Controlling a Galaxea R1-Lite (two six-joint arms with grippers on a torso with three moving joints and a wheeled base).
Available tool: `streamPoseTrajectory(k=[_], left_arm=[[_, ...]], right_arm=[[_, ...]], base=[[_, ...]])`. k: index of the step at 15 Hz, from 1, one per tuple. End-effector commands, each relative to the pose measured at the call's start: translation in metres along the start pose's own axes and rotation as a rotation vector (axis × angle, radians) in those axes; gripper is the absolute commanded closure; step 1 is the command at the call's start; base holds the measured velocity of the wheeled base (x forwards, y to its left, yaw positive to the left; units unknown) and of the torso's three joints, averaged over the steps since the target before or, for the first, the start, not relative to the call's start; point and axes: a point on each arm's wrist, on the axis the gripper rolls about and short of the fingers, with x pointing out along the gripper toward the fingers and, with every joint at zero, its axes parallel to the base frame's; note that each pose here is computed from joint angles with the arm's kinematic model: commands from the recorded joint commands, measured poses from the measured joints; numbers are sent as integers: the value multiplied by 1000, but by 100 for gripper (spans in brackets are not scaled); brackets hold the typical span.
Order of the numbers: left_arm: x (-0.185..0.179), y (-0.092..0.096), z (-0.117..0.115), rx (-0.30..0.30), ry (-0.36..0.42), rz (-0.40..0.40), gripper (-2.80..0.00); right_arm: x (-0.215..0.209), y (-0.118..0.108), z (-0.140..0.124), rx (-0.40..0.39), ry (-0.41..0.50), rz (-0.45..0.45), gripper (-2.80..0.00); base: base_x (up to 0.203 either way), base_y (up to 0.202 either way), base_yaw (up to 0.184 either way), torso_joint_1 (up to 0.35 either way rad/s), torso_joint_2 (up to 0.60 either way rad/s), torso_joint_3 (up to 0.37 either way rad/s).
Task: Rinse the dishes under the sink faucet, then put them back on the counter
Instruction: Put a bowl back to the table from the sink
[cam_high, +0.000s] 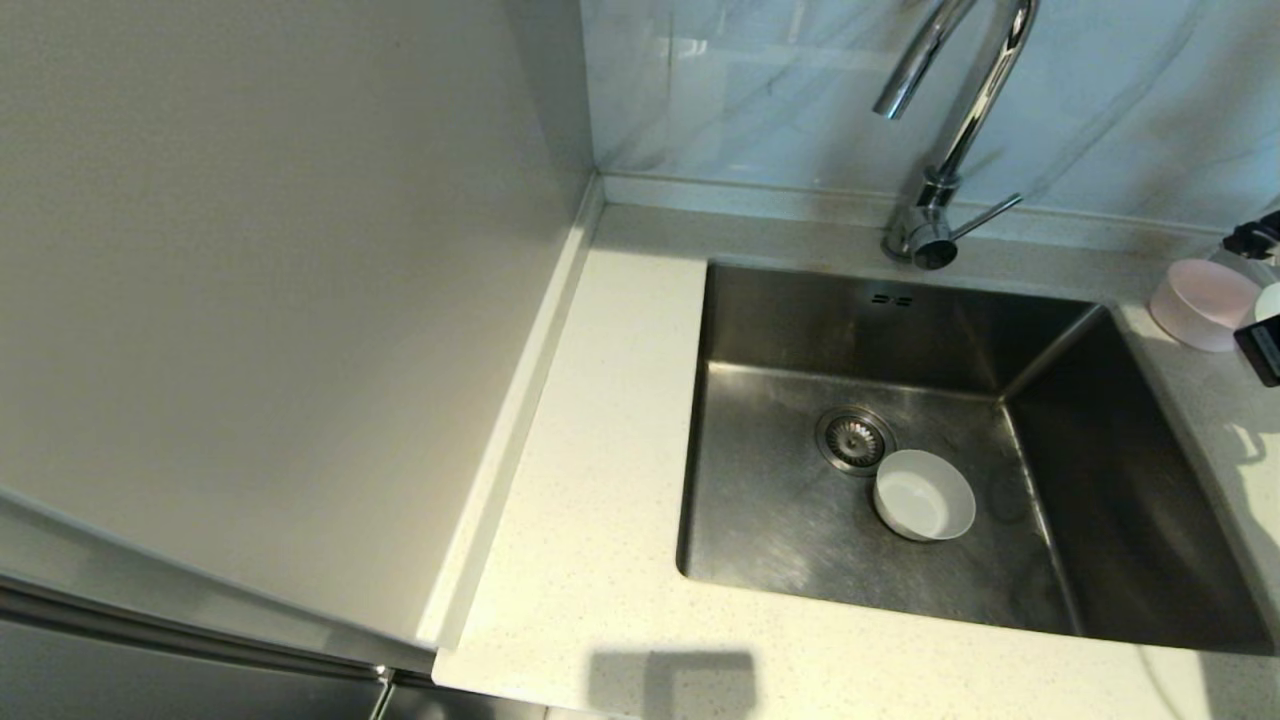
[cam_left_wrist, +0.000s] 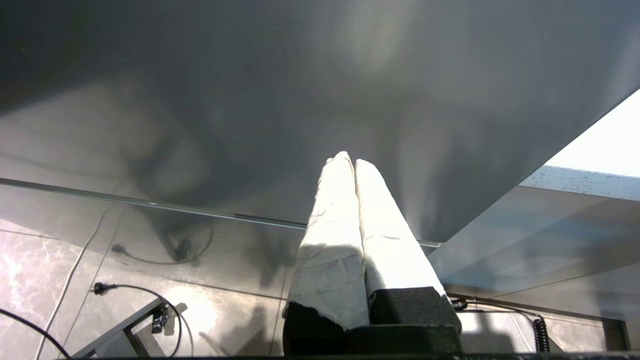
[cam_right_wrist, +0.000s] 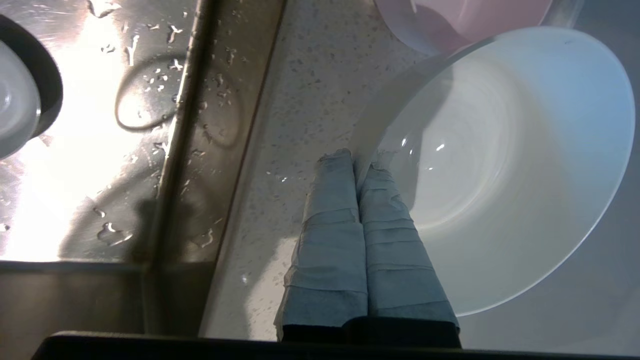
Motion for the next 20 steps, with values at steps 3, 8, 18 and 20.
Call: streamPoseTrajectory(k=[3,8,18,20], left_arm=[[0,0,0,0,-3,1,0],[0,0,0,0,-3,1,0],[0,0,0,0,-3,1,0],[0,0,0,0,-3,1,0]], right_arm=[[25,-3,-7,5,61,-4,0],[42,-1,-15,5,111,7,0],[52,2,-17,-20,127,10,-280],[47,-1,-12,-17,105,-4,-280]], base=[[0,0,0,0,0,0],[0,0,0,0,0,0],[0,0,0,0,0,0],[0,0,0,0,0,0]])
